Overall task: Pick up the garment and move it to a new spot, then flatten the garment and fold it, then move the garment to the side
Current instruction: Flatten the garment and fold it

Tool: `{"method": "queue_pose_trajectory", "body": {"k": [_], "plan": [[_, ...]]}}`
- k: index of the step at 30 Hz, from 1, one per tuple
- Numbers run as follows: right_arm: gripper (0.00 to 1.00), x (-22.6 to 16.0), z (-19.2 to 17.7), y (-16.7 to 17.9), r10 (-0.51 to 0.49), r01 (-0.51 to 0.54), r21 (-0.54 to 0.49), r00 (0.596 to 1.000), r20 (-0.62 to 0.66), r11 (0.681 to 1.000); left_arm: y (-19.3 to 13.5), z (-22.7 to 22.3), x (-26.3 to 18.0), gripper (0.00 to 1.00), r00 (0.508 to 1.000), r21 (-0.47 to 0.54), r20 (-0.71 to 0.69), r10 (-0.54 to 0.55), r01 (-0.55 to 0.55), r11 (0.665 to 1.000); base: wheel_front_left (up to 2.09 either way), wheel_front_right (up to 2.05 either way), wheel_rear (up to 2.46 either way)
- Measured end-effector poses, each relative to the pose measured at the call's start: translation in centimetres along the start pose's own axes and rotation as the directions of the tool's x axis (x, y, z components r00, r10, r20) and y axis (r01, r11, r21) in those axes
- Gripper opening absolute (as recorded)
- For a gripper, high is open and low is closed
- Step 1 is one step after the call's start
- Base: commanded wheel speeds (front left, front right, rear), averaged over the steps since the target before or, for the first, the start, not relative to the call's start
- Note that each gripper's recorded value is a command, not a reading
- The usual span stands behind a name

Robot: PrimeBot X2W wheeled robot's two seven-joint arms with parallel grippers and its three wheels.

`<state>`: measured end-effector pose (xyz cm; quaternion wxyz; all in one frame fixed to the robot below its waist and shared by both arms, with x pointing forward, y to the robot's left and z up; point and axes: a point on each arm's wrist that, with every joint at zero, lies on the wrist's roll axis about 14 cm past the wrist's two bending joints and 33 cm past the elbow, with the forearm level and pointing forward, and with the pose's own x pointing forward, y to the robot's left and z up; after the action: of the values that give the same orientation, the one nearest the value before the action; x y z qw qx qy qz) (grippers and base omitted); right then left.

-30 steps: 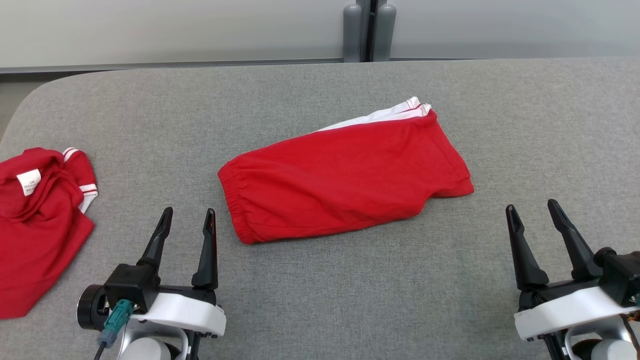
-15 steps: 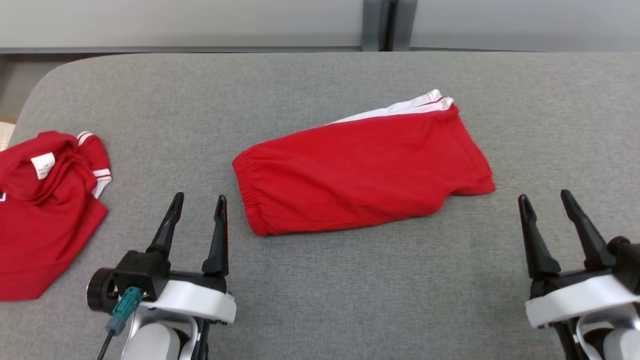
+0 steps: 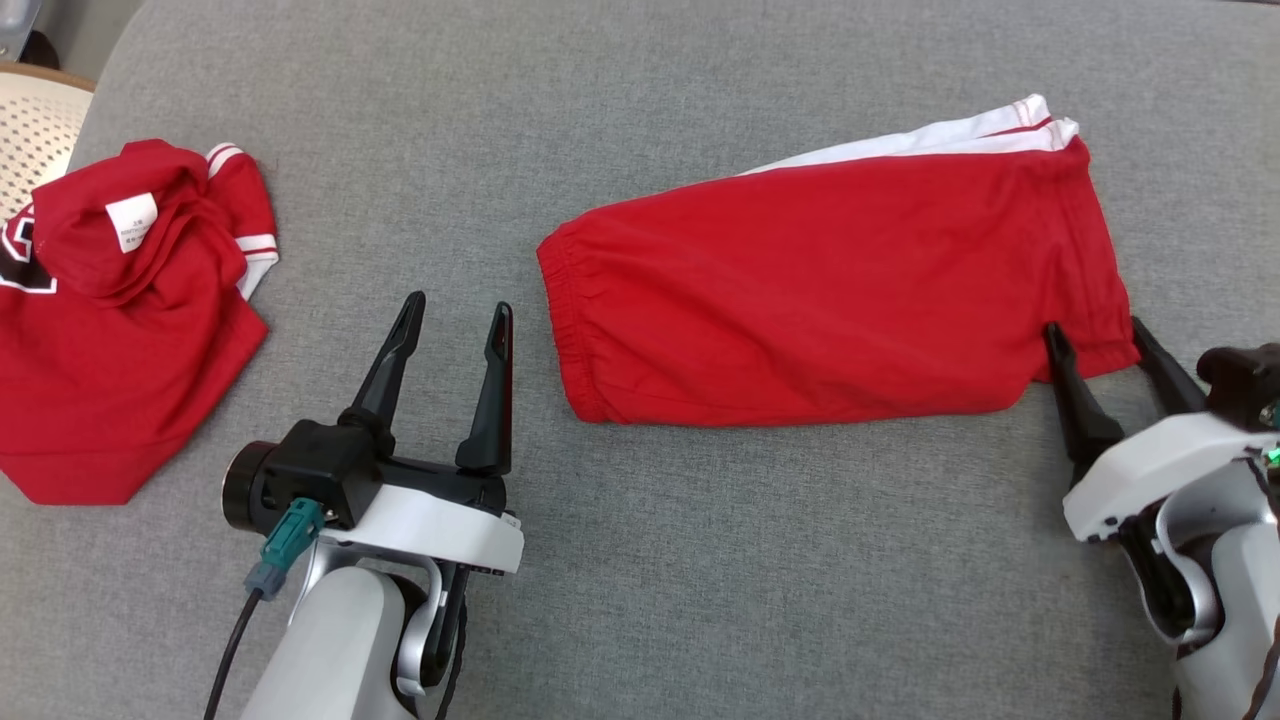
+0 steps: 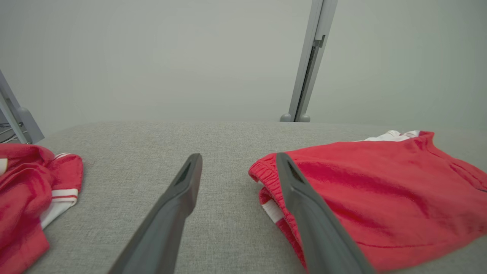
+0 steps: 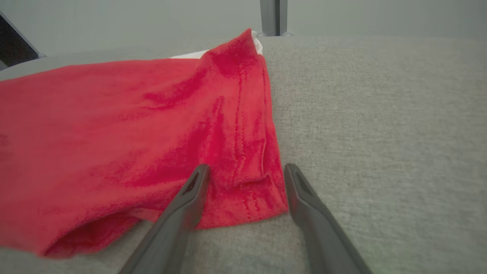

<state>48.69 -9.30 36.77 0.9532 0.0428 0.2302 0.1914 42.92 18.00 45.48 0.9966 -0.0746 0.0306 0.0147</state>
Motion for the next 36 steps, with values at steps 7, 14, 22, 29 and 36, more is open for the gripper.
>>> {"method": "queue_pose_trajectory", "body": {"k": [7,14,22,29,36], "plan": [[0.0,1.3,-1.0,1.3,0.037,-0.033,0.07,0.998,-0.056,0.997,0.5,-0.2,0.4,1.0,1.0,0.001,0.001,0.018,-0.018,1.0,0.0,0.0,0.0],[0.0,-0.5,-0.6,1.6,0.019,-0.021,0.132,1.0,0.022,0.991,-0.5,0.2,0.8,1.0,1.0,0.007,0.017,-0.019,0.019,1.0,0.0,0.0,0.0],[0.0,-6.0,-3.2,-0.2,-0.111,0.096,0.259,0.993,0.044,0.961,-1.9,0.2,0.3,1.0,0.998,0.01,0.017,-0.064,0.064,0.998,0.0,0.0,0.0],[0.0,-9.7,-4.5,-2.4,-0.228,0.202,0.327,0.973,0.042,0.923,-3.6,0.5,0.3,1.0,0.993,0.002,0.025,-0.113,0.113,0.994,0.0,0.0,0.0],[0.0,-9.8,-3.3,-2.6,-0.229,0.195,0.313,0.97,0.076,0.929,-3.8,0.3,0.2,1.0,0.993,-0.001,0.015,-0.121,0.121,0.993,0.0,0.0,0.0]]}}
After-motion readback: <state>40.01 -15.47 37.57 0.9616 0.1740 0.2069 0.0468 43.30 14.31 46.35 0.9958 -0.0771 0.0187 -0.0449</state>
